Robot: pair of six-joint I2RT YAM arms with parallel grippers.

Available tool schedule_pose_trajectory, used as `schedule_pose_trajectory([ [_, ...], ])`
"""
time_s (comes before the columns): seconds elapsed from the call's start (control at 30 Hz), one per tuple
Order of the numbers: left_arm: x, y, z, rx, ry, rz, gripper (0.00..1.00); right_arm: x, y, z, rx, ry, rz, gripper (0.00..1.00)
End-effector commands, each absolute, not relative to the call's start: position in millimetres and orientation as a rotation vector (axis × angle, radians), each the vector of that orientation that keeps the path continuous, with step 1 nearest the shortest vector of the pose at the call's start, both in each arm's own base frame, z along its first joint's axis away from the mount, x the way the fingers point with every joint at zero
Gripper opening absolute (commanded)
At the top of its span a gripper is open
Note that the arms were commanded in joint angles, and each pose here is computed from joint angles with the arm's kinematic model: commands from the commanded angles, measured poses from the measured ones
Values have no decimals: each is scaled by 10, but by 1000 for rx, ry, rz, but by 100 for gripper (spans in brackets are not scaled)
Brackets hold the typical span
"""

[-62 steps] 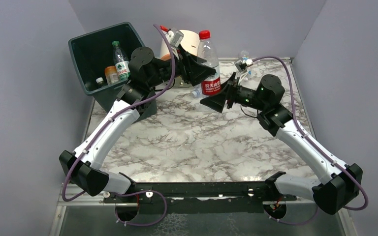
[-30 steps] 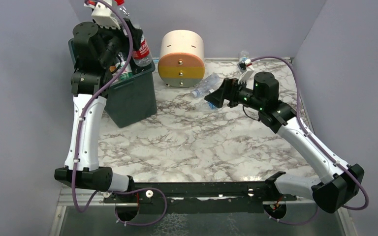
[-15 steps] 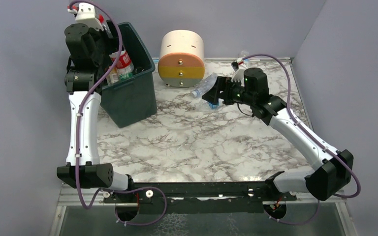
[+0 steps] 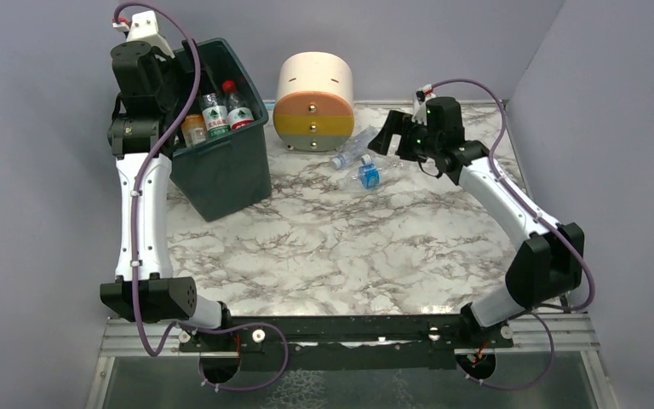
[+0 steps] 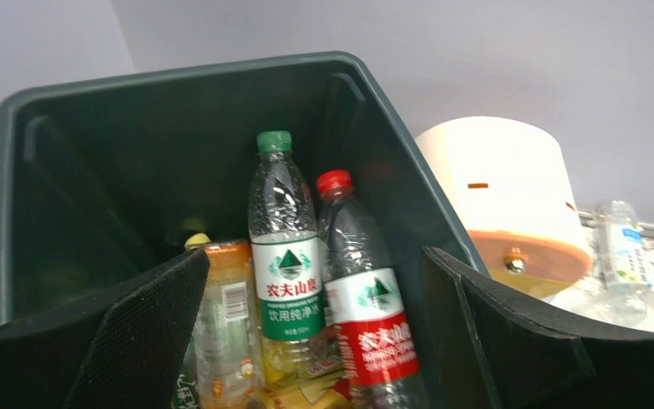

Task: Put the plastic bottles in the bin
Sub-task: Place the plastic bottle in the trash bin.

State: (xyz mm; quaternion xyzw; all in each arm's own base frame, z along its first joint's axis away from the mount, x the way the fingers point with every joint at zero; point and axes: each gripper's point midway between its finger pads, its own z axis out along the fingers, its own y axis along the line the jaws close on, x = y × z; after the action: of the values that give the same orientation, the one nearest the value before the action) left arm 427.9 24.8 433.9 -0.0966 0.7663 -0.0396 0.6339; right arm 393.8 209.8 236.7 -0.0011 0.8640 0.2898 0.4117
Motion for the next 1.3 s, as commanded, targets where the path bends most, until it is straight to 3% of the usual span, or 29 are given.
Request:
schedule_pose_trajectory([
  [0.0, 4011, 71, 4686, -198, 1685, -205, 99, 4354, 1856, 2166, 72, 2187, 648, 100],
  [0.3, 3666, -317, 4768, -93, 1673, -412, 99, 4965, 1584, 1801, 160, 2158, 671, 99],
  [0.7, 3461, -712, 4498, -20, 1737, -625, 99, 5378, 1818, 1512, 61, 2102, 791, 99],
  [1.03, 3470, -815, 4430, 1, 1756, -646, 99, 5060, 1851, 1034, 49, 2183, 844, 97],
  [1.27, 3473, -942, 4356, 24, 1776, -655, 99, 4730, 1809, 1073, 36, 2176, 856, 97],
])
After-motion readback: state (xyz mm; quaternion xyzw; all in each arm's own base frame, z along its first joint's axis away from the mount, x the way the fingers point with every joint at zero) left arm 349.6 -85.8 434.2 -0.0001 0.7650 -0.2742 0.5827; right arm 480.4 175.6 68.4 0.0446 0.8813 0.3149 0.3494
